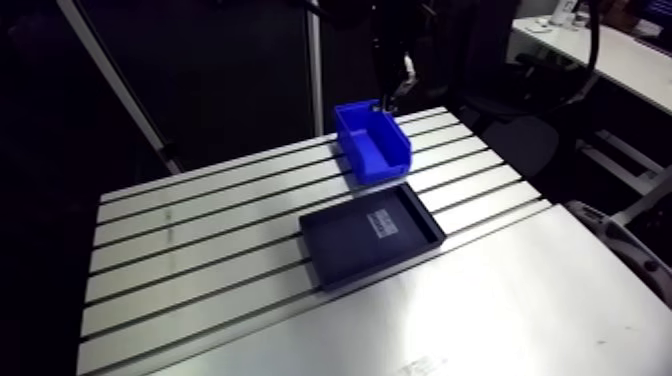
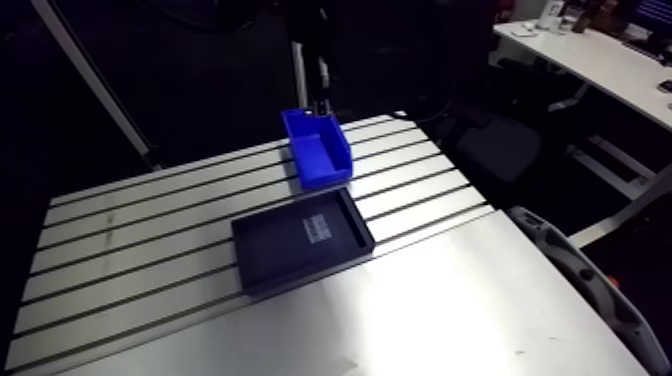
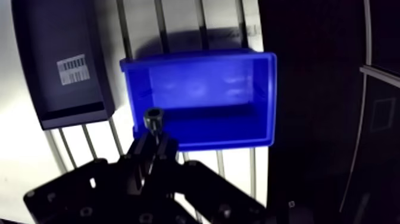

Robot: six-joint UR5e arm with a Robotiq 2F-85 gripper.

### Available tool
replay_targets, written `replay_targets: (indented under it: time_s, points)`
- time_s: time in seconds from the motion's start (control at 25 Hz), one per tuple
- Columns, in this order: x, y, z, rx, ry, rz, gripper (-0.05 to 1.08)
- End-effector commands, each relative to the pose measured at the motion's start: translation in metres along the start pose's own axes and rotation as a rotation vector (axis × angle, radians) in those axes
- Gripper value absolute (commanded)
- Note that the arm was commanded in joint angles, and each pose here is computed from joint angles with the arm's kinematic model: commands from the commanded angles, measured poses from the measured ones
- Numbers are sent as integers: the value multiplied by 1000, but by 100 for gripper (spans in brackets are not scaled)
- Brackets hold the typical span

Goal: Pick up the M10 bolt from the tray and put it into the blue bin.

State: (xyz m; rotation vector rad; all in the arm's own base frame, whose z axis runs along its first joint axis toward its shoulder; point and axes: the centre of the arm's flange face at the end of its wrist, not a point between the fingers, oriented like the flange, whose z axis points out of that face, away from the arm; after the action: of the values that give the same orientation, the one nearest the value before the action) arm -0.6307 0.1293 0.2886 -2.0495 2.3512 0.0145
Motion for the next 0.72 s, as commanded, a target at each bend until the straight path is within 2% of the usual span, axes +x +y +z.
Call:
replay_targets:
  time_s: [0.04,0.2,0.28,0.32,0.6,0.68,0.72]
  points:
    - [3,13,24,4,-19,6,101]
    - [3,17,35,17,-16,13,101]
    - [3,19,37,17,-16,13,101]
    - [3,19,43,26,-13,13,101]
    - [3,22,64,57,-4,32,100]
    - [3,24,68,61,-3,33,100]
    - [4,25,68,58,-4,33,100]
